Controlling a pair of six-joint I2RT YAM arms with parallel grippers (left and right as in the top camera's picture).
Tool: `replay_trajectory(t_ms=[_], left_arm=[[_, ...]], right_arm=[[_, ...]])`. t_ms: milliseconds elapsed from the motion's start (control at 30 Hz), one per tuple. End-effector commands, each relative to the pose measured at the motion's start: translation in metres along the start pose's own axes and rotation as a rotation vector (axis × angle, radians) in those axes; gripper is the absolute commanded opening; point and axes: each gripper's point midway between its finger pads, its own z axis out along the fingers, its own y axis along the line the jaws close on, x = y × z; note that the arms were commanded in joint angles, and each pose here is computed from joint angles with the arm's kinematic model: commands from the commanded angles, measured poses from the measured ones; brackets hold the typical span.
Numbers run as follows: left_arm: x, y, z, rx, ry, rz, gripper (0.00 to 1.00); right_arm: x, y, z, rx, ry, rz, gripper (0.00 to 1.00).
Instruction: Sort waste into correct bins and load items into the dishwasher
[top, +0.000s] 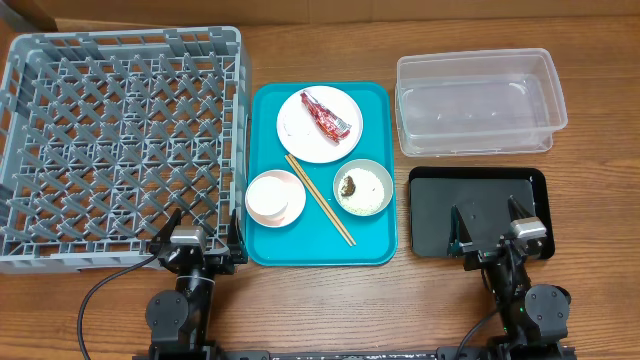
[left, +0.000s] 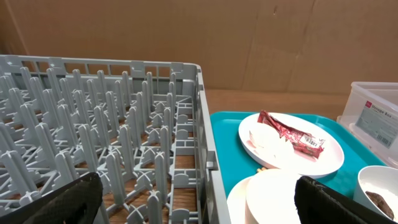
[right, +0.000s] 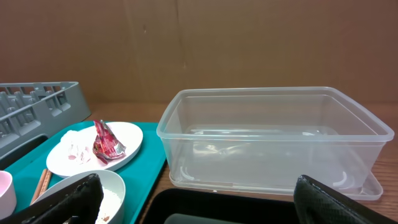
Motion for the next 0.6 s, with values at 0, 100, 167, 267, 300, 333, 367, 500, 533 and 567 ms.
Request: replay_trajectory(t_ms=[0,100,167,267,300,333,367,500,533,567], left_arm=[[0.0013,-0.0007,0.0000,0.005,0.001,0.011,1.00],[0.0013,-0.0007,0.0000,0.005,0.001,0.011,1.00],[0.0013,-0.0007,0.0000,0.005,0.001,0.011,1.00],[0.0011,0.0004,0.0000,-0.002,0.000,0.013,1.00],[0.0011,0.0007,0.0000,-0.003,0.000,0.013,1.00],[0.0011,0.0005,0.0000,-0.003,0.000,0.011,1.00],[0.0012,0.0003,0.0000,-0.002,0.001,0.011,1.00],[0.0012,0.0004,0.0000,-0.002,0.001,0.011,1.00],[0.0012,0.0004,0.0000,-0.002,0.001,0.011,1.00],[0.0013,0.0007,0.0000,-0.004,0.001,0.012,1.00]], right_arm=[[0.0011,-0.0002,0.0001,0.000,-0.007,-0.004,1.00],[0.0011,-0.0002,0.0001,0.000,-0.007,-0.004,1.00],[0.0011,-0.0002,0.0001,0.000,-0.007,-0.004,1.00],[0.0011,-0.0002,0.0001,0.000,-0.007,-0.004,1.00],[-0.0001,-0.0001,0.0001,-0.001,-0.012,-0.004,1.00],[-0.0002,-0.0001,0.0001,-0.001,-0.012,-0.004,1.00],[0.0004,-0.0001,0.0001,-0.001,-0.010,-0.004,1.00],[0.0010,-0.0002,0.0001,-0.001,-0.007,-0.004,1.00],[0.0009,-0.0001,0.0001,-0.001,-0.008,-0.004,1.00],[0.0009,-0.0002,0.0001,-0.001,-0.008,-0.004,1.00]])
